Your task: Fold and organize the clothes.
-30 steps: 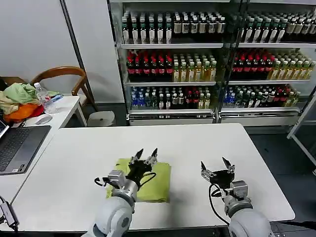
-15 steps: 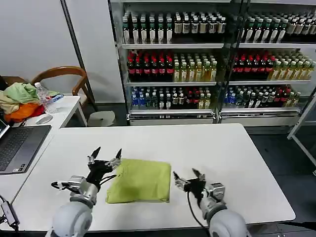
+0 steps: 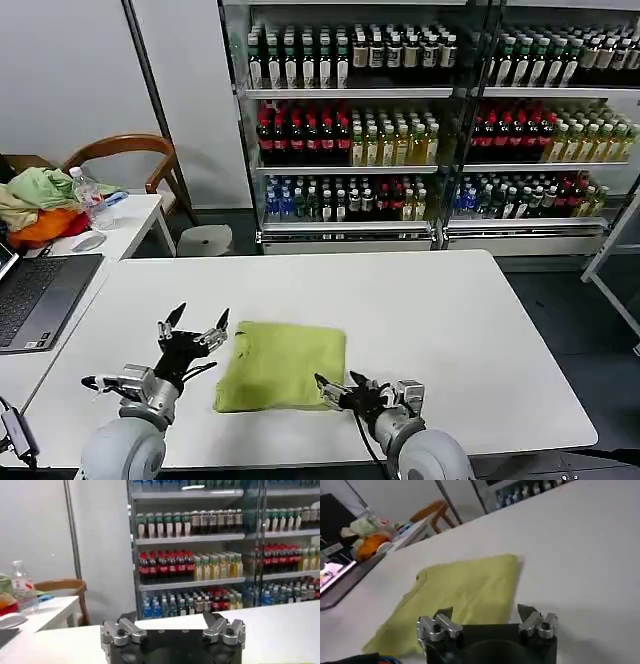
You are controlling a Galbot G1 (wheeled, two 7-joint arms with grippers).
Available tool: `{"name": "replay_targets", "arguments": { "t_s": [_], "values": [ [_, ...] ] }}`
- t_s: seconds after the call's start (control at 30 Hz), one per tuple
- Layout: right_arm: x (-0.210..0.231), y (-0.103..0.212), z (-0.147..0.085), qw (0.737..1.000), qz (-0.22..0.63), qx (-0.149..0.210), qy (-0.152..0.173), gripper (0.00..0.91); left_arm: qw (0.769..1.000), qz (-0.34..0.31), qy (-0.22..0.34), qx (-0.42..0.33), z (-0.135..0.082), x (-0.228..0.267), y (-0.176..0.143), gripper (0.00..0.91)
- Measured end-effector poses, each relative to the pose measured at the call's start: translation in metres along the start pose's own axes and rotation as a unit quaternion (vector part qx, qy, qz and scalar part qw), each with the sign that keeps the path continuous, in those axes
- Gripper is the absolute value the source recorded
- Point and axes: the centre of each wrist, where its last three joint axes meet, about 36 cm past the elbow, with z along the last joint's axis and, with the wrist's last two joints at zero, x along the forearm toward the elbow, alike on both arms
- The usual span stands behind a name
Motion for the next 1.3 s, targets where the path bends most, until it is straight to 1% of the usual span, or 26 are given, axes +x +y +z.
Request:
{"name": "replay_targets", "arguments": {
  "t_s": [0.03,0.07,0.23,0.57,0.87,1.1,1.3],
  "values": [
    [-0.002,0.001,0.001,1.000,-0.002,-0.005,0.003,0.081,1.000,-0.001,0.001,-0.001,0.001,0.000,0.001,0.907],
    [-0.003,0.001,0.002,1.000,-0.002,-0.010,0.005,0.000,1.000,-0.001,0.002,-0.001,0.001,0.001,0.001,0.907],
    [-0.004,-0.001,0.003,1.000,0.001,-0.029,0.012,0.000,1.000,-0.003,0.007,-0.003,0.004,0.003,0.003,0.907],
    [-0.007,-0.003,0.003,0.999,0.002,-0.042,0.019,0.000,1.000,-0.008,0.015,-0.001,0.010,0.002,0.001,0.907],
    [-0.010,-0.003,-0.005,0.999,0.002,-0.030,0.010,0.000,1.000,-0.011,0.018,0.000,0.010,0.002,0.001,0.907],
    [-0.009,-0.007,-0.025,1.000,0.009,-0.013,-0.014,0.000,1.000,-0.015,0.019,0.000,0.010,0.002,0.003,0.907],
    [-0.007,-0.020,-0.039,0.999,0.028,0.006,-0.035,0.000,1.000,-0.016,0.020,0.002,0.011,0.002,0.003,0.907]
  ]
}}
